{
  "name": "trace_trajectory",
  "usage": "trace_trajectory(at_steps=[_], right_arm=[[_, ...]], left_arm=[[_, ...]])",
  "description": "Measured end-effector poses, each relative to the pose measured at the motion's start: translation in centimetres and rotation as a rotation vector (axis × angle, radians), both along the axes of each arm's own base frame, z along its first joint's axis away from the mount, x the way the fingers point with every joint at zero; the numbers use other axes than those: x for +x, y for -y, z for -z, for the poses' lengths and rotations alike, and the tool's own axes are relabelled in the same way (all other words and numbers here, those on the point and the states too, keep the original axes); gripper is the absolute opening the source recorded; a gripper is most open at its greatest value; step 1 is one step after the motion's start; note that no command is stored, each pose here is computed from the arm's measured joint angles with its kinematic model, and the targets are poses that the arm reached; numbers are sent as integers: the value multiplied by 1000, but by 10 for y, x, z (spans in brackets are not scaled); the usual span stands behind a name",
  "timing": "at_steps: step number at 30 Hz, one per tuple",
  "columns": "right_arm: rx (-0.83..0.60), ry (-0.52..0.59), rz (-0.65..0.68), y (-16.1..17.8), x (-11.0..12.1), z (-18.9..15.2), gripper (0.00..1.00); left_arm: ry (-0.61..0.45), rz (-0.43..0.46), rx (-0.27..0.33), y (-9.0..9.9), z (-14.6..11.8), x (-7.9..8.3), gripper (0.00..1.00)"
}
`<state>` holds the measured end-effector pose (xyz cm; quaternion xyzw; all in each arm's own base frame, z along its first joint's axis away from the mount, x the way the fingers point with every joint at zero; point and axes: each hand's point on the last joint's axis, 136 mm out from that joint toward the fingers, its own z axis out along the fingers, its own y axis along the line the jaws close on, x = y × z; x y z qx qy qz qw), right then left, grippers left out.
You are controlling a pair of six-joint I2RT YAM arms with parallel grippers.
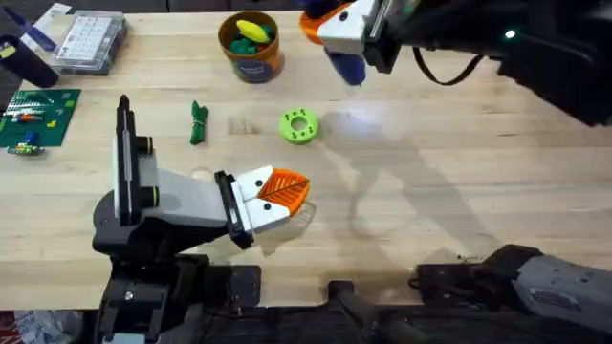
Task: Pick up the gripper from the table and insert it into the empty holder that is missing its gripper. Then pick up a screw, insert it into the mounting hole, and use the screwdriver to tighten it. Finally, clean up the table by picking up the vegetable and placing it into the bucket.
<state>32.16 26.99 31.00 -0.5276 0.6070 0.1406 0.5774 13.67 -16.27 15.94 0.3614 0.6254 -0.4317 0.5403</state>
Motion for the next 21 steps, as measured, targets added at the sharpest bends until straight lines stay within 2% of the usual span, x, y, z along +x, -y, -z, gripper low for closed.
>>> trace_trajectory(at_steps=[5,6,11,21], right_arm=[[-142,49,83,8,27,30,62],[-248,57,125,13,45,58,62],[-412,65,170,20,70,105,63],[-606,90,286,39,113,167,62]], left_arm=[[0,0,0,0,0,0,12],[0,0,0,0,0,0,12],[0,0,0,0,0,0,12],[0,0,0,0,0,0,12]])
